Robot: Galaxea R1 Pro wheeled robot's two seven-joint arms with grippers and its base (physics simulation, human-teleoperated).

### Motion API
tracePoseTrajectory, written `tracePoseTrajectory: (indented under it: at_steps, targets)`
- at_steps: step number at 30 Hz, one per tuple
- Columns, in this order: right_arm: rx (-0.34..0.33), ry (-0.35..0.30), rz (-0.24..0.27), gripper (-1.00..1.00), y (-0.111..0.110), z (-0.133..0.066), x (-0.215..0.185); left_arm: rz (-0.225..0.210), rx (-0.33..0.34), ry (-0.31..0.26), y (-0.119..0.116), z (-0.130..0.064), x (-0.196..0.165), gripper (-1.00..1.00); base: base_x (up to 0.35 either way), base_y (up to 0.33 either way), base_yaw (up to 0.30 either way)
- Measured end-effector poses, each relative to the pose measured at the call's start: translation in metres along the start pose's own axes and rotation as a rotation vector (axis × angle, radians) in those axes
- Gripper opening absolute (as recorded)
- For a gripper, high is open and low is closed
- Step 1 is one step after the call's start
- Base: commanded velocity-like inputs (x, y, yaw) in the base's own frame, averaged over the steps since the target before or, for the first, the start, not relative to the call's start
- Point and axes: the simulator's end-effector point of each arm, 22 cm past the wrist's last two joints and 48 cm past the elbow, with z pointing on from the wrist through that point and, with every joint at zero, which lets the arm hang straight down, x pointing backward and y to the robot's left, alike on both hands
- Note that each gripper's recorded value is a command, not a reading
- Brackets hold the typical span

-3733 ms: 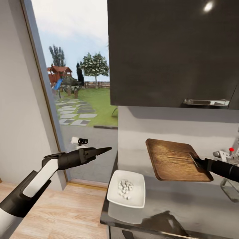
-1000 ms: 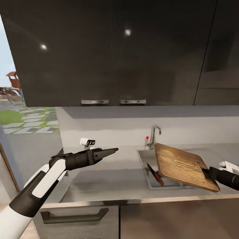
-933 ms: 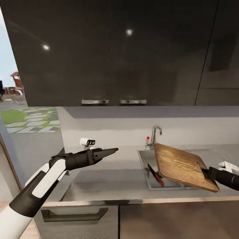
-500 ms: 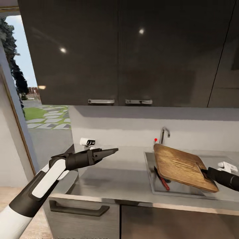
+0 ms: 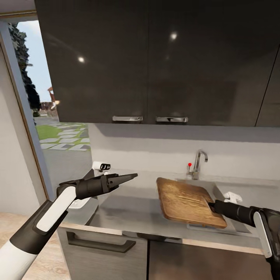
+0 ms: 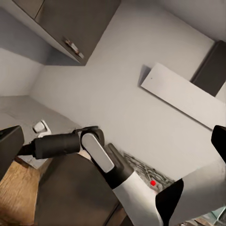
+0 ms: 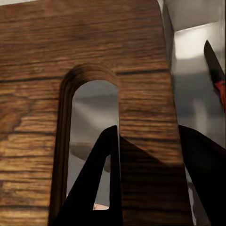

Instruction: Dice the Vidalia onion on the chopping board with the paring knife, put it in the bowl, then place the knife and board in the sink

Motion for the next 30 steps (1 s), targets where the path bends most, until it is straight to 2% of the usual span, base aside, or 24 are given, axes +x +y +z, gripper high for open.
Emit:
tracePoseTrajectory:
  at_steps: [2,4,7,10,13,16,17,19,23,30]
  targets:
    - [0.022,-0.028,0.050,-1.00,0.000,0.004,-0.002,-0.001,0.001,0.000,0.000,0.000,0.000,1.00,0.000,0.000,0.000]
    - [0.130,-0.077,0.103,-1.00,-0.005,0.011,-0.012,-0.002,0.003,0.000,0.000,0.000,0.000,1.00,0.000,0.000,0.000]
    - [0.216,-0.160,0.219,-1.00,0.002,0.009,-0.028,-0.002,0.004,-0.001,-0.001,0.000,0.000,1.00,0.000,0.000,0.000]
    - [0.267,-0.181,0.260,-1.00,0.001,0.007,-0.031,-0.002,0.004,-0.001,-0.001,0.000,0.000,1.00,0.000,0.000,0.000]
    - [0.310,-0.186,0.278,-1.00,-0.005,0.004,-0.032,-0.002,0.004,-0.001,-0.001,0.000,0.000,1.00,0.000,0.000,0.000]
    - [0.388,-0.196,0.339,-1.00,-0.020,-0.002,-0.031,-0.003,0.004,-0.001,-0.001,0.001,0.000,1.00,0.000,0.000,0.000]
    - [0.424,-0.198,0.396,-1.00,-0.028,-0.006,-0.024,-0.003,0.005,-0.001,-0.001,0.001,0.000,1.00,0.000,0.000,0.000]
    - [0.524,-0.207,0.441,-1.00,-0.056,-0.023,-0.022,-0.004,0.005,-0.002,-0.001,0.000,0.000,1.00,0.000,0.000,0.000]
    - [0.571,-0.244,0.518,-1.00,-0.076,-0.041,-0.024,-0.004,0.005,-0.002,-0.001,0.000,0.000,1.00,0.000,0.000,0.000]
    - [0.668,-0.257,0.591,-1.00,-0.097,-0.061,-0.024,-0.013,0.014,-0.010,-0.003,0.000,-0.002,1.00,0.000,0.000,0.000]
